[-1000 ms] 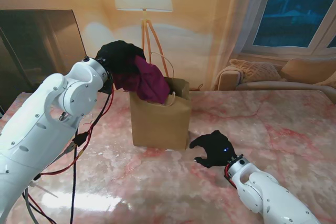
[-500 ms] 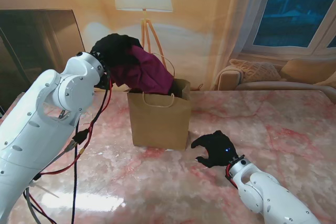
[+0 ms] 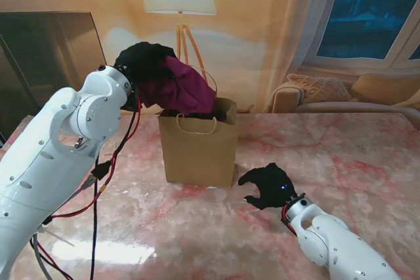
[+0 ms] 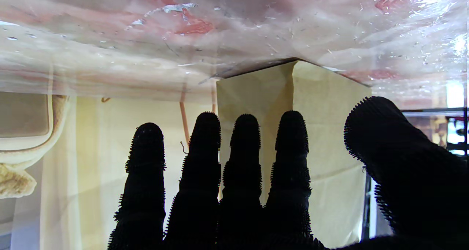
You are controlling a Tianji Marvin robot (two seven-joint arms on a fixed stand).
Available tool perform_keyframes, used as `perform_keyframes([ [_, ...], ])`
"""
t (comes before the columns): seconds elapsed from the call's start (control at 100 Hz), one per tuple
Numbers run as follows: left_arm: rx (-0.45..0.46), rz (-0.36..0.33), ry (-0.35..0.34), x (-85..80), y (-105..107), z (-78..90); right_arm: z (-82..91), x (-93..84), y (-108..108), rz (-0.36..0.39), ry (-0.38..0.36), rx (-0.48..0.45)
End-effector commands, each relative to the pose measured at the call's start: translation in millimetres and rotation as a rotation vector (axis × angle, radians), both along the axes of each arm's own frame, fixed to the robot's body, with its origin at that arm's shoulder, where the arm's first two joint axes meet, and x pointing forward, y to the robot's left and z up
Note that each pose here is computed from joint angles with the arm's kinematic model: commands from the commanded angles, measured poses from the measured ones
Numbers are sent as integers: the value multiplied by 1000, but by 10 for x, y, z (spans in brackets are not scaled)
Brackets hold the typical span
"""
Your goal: Fold the socks and the shorts into the kraft paper bag
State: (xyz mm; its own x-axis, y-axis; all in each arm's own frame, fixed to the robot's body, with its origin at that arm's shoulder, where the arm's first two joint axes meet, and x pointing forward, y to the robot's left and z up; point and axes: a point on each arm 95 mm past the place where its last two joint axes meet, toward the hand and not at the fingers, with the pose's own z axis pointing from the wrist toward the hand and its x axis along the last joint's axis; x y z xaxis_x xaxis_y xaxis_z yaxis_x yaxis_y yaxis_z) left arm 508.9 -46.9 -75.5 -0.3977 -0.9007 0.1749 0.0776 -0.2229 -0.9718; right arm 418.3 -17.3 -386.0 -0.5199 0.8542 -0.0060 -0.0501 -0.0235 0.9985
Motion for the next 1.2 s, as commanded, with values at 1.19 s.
perform_keyframes([
  [1.19,376,-139,-35,166,-586,-299,-94,-18,-50,-19,16,24],
])
